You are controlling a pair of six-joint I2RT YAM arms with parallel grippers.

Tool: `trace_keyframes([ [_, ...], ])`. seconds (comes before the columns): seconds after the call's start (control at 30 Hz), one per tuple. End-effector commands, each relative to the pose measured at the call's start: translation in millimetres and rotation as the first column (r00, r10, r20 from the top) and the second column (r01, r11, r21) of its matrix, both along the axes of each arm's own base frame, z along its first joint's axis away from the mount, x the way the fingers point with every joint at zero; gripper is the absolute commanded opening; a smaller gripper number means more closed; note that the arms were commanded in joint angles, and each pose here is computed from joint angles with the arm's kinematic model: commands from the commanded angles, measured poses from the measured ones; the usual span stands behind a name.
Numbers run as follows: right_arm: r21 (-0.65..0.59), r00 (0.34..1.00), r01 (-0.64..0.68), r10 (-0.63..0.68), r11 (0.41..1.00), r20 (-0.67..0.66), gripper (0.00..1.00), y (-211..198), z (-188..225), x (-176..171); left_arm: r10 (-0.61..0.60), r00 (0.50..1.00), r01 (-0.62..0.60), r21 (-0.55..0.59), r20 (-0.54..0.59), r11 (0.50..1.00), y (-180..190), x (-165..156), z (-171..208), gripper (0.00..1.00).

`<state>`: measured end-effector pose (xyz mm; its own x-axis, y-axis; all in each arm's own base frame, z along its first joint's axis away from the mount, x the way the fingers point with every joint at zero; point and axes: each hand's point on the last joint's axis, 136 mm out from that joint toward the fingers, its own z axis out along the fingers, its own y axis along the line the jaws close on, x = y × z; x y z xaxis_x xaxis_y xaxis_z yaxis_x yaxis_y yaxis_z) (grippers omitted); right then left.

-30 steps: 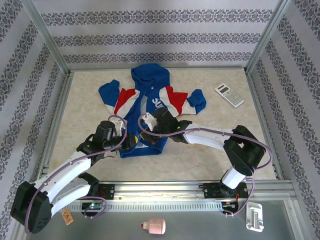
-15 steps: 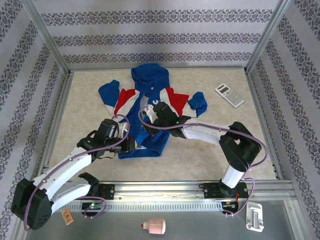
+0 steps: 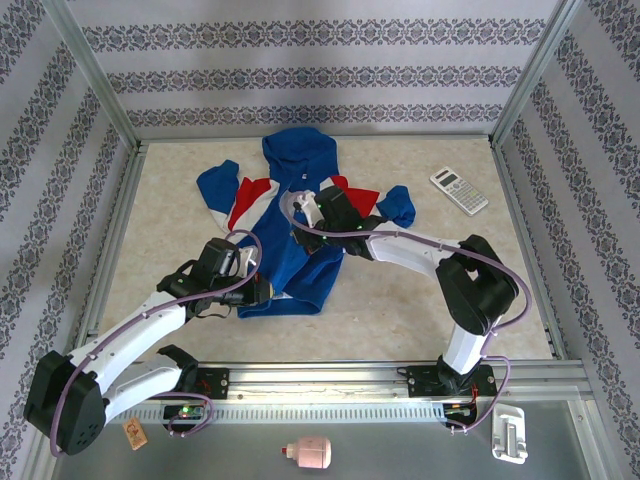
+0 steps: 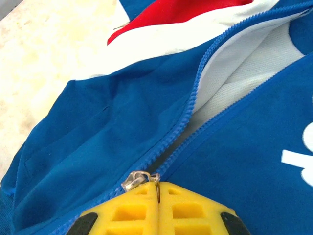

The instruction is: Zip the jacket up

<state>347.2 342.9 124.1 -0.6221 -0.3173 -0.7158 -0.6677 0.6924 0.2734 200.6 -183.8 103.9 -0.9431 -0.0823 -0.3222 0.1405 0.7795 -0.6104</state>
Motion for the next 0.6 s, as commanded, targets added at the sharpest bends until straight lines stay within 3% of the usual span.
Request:
trace_keyframes([
  [0.0,0.006,0.996,0.067,-0.067,0.998,0.051,0.00,-10,13,28,-0.033,0.998,0.034,0.027,-0.044,0.999,3,-16,-5,0.00],
  [0.57,-0.003,0.983,0.154,-0.152,0.988,0.103,0.00,-44,32,65,0.008,0.999,-0.007,0.034,-0.042,0.999,13,-27,-13,0.00],
])
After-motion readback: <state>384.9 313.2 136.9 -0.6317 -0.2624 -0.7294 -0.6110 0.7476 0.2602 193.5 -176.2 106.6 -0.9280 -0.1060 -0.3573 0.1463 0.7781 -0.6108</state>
